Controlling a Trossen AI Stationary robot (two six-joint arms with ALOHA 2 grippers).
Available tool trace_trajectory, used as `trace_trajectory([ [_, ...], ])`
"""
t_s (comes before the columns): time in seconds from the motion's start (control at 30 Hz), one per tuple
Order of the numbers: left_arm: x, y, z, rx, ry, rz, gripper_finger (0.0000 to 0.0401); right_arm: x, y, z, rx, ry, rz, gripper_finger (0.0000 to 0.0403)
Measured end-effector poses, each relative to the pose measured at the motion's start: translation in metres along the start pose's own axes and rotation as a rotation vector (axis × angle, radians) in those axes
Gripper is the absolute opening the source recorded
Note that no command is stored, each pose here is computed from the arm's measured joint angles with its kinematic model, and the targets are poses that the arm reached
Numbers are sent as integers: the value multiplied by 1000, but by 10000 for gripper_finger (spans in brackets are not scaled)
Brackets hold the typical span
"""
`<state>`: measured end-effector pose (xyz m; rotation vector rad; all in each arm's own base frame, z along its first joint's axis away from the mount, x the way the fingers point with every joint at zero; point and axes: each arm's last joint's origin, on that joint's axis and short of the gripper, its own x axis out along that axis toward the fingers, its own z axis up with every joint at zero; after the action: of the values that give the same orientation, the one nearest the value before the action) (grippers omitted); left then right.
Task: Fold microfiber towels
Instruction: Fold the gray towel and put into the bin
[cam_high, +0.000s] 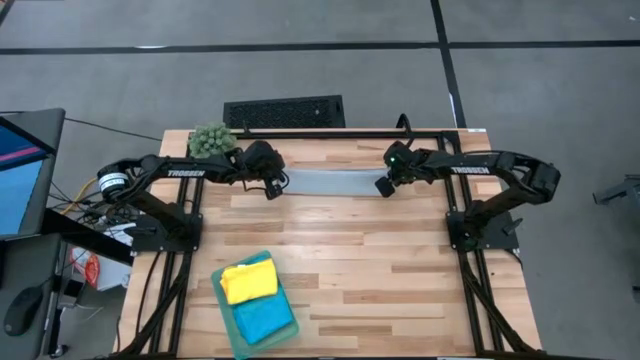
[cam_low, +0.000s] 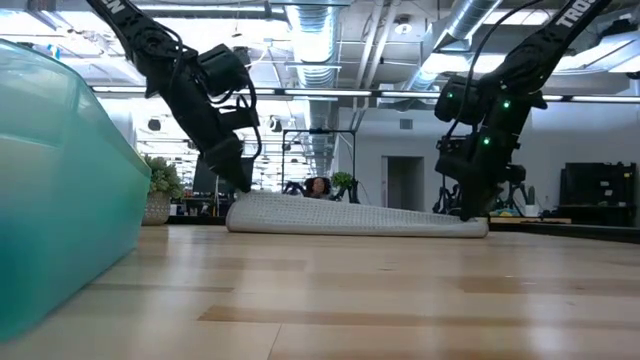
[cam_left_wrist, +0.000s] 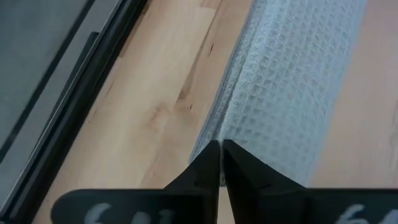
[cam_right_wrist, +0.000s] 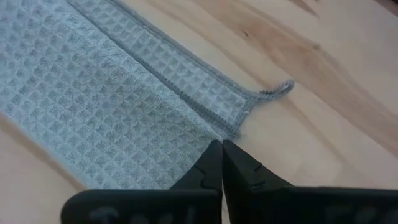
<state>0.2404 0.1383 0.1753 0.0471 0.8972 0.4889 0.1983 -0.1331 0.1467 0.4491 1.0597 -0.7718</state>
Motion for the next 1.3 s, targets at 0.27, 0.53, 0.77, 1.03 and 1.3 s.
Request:
trace_trajectory([
  [0.27,1,0,-3,26,-8,-4,57,0,-1,0,25,-11,-44,33],
  [0.53,1,4,4,-167,-89,-106,108,-1,-2,0,31,-10,-45,69],
  [0.77,-1,-2,13,-235,-177,-267,81,-13,-3,5,46,-83,-24,77],
  [1.03,1,-8,8,-248,-182,-252,15,-21,-5,9,104,-131,30,77],
  [1.3,6,-11,-3,-258,-165,-254,0,-27,10,11,105,-178,127,77],
])
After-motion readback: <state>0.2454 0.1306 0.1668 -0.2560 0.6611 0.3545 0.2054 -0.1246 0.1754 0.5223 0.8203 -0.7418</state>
